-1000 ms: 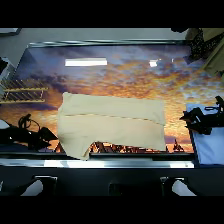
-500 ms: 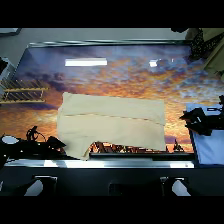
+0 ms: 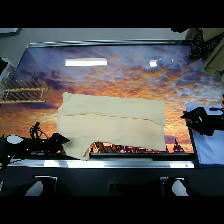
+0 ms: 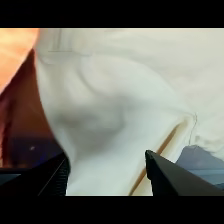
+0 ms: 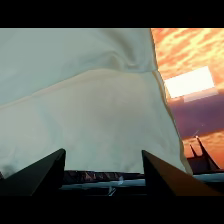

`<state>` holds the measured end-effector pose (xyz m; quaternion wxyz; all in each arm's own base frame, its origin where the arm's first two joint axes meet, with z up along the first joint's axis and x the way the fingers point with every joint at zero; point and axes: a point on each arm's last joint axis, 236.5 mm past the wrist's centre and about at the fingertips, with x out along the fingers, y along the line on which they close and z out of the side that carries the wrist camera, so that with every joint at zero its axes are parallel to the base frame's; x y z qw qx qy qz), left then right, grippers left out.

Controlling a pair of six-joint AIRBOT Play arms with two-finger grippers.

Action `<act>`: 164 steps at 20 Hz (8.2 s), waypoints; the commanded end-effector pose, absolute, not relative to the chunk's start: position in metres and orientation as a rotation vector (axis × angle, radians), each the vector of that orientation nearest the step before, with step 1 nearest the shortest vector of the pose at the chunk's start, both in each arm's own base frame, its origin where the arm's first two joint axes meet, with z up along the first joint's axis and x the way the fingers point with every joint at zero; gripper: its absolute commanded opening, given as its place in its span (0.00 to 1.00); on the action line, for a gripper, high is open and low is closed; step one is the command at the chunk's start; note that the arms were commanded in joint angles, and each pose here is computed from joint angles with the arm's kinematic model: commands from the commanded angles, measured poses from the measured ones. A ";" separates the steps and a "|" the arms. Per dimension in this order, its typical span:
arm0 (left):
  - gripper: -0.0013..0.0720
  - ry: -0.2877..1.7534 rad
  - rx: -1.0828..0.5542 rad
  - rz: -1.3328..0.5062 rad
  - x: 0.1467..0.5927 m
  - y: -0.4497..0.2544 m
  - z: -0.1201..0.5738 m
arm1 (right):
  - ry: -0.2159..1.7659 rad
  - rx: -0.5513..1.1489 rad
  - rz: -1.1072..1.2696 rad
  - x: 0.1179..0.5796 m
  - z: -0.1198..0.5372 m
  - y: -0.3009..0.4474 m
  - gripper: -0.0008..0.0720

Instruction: Fold the clothes and pants, and hang the long-sleeved shirts on hangers.

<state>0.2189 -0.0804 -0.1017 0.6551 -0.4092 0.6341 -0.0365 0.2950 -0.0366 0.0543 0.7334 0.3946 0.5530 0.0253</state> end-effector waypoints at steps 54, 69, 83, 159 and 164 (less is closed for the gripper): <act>0.04 1.292 -0.681 -0.293 0.357 -0.073 0.012 | 1.346 0.550 0.139 0.322 -0.003 0.031 0.05; 0.04 1.362 -0.662 -0.404 0.516 -0.092 -0.007 | 1.327 0.590 0.124 0.435 -0.027 0.006 0.05; 0.18 1.313 -0.692 -0.358 0.561 -0.095 -0.049 | 1.262 0.699 0.086 0.469 -0.058 0.005 0.31; 0.03 1.264 -0.378 -0.500 0.477 -0.232 0.101 | 1.116 0.525 0.344 0.448 0.148 0.128 0.05; 0.04 1.118 -0.367 -0.343 0.457 -0.106 0.189 | 1.127 0.546 0.427 0.461 0.120 0.221 0.05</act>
